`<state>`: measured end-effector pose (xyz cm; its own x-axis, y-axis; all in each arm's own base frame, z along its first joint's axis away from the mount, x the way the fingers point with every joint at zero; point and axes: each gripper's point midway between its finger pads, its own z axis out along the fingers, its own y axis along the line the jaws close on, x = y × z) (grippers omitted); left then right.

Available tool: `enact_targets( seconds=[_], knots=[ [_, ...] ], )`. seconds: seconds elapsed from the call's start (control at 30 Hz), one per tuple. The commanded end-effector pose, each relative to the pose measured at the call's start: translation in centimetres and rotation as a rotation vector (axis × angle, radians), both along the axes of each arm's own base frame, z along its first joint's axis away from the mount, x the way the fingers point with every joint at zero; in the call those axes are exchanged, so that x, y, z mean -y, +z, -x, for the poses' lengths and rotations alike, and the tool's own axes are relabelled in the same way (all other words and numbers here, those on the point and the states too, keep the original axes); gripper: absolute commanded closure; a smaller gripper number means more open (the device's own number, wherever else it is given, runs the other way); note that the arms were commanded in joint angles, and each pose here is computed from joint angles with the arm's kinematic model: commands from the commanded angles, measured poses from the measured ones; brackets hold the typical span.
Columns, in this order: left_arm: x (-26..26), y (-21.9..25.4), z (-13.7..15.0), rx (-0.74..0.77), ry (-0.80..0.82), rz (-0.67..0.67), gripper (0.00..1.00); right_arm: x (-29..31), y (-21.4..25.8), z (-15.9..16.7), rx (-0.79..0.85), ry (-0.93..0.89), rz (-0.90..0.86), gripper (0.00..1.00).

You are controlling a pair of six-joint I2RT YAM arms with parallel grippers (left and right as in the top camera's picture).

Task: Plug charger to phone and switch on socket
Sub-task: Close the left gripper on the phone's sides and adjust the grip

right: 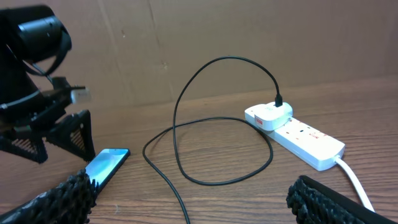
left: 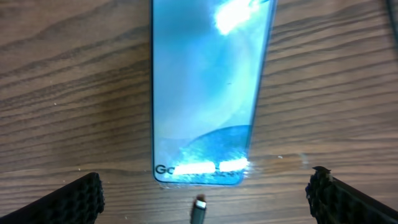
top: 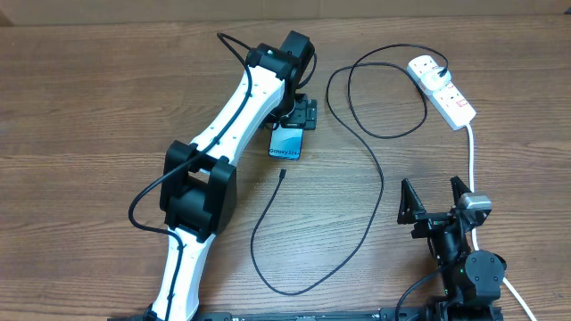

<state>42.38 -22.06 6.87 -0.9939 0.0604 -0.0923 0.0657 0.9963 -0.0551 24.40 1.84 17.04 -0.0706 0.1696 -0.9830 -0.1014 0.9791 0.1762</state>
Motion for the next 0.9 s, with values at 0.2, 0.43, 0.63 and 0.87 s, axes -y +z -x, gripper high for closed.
enact_targets(
  seconds=[0.2,0.43,0.63,0.87],
  knots=[
    [0.8,-0.2,-1.0,0.077,-0.041,-0.064,0.00,0.0,0.0,0.0,0.008,-0.001,-0.003,0.00],
    [0.9,-0.2,-1.6,0.099,-0.033,-0.053,0.00,0.0,0.0,0.0,0.008,-0.001,-0.004,0.00],
    [0.9,0.0,-2.7,0.131,-0.016,-0.034,0.00,0.0,0.0,0.0,0.008,-0.001,-0.004,0.00],
    [1.5,0.0,-2.7,0.138,0.026,-0.019,0.00,0.0,0.0,0.0,0.008,-0.001,-0.004,0.00]
  ],
)
